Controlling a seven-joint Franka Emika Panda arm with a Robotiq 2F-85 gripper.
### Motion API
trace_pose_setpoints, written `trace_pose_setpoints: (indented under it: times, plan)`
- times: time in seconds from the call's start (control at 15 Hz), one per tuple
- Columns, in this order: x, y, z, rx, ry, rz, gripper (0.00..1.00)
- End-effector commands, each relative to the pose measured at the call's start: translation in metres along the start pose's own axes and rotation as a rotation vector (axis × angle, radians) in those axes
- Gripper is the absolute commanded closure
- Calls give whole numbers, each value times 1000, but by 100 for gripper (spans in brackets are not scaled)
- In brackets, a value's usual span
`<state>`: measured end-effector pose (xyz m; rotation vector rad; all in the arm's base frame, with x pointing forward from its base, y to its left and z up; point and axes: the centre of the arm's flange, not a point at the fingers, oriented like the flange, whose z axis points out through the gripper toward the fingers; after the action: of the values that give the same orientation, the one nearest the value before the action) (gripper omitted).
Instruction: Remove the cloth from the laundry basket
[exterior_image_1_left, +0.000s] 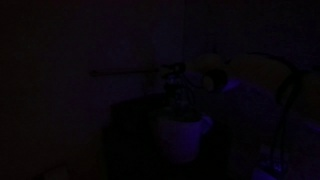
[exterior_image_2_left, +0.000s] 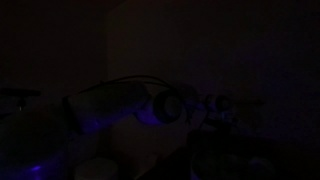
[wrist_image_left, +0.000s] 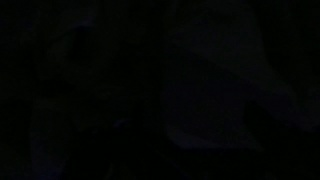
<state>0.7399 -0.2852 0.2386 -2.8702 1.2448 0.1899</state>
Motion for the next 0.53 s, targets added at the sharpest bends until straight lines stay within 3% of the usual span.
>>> trace_pose_setpoints:
  times: [0.0,0.4,0.47]
  plan:
    - [57,-15,16,-186,-101,-2,0]
    - [46,7,52,-474,-278,77,0]
    - [46,28,57,-515,-322,75,0]
